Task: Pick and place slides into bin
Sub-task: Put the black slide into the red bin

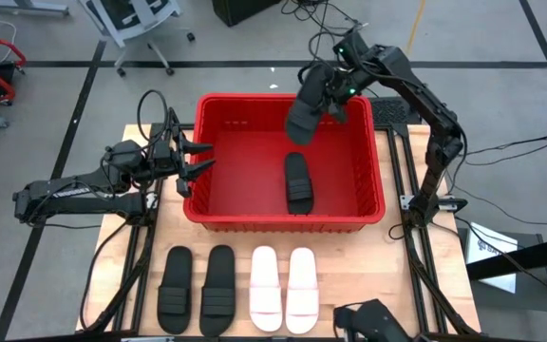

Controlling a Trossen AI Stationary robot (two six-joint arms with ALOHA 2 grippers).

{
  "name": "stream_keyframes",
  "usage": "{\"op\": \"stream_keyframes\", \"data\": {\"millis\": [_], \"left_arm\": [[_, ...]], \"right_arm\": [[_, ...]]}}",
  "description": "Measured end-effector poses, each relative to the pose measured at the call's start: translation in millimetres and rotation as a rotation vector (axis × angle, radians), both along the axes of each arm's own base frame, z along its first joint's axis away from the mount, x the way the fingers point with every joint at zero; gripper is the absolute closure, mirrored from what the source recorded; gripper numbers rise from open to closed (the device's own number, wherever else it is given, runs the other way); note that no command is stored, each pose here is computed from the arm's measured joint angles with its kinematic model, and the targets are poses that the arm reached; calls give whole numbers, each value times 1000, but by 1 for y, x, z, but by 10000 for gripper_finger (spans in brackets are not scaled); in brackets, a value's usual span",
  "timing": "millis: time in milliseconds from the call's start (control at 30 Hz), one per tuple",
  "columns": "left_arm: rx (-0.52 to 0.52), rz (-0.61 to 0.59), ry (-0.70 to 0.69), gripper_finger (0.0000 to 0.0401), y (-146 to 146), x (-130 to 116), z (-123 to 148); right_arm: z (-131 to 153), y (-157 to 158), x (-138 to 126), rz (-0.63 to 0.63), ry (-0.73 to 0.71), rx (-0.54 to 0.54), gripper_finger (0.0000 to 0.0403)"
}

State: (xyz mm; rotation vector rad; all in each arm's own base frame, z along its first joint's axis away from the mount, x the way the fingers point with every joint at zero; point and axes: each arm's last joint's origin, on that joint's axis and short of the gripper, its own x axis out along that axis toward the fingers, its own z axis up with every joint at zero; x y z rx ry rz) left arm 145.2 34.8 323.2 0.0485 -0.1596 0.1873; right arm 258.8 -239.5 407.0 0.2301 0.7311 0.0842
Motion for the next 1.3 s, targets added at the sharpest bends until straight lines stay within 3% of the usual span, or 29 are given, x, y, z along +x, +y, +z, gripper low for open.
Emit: {"op": "stream_keyframes", "data": {"millis": [167,567,800,1167,1300], "left_arm": [[-1,0,4,203,0,0,0],[-5,0,12,203,0,0,-1],[-9,0,29,203,0,0,-3],[-9,10,32,203,0,0,-3],[-10,9,33,203,0,0,-3]], "right_arm": [[-9,-2,5,66,-21,76,395],[-63,-22,25,153,117,175,396],[-90,-17,38,253,200,245,396],[-137,-12,72,356,275,284,396],[-147,-20,76,348,276,244,397]]}}
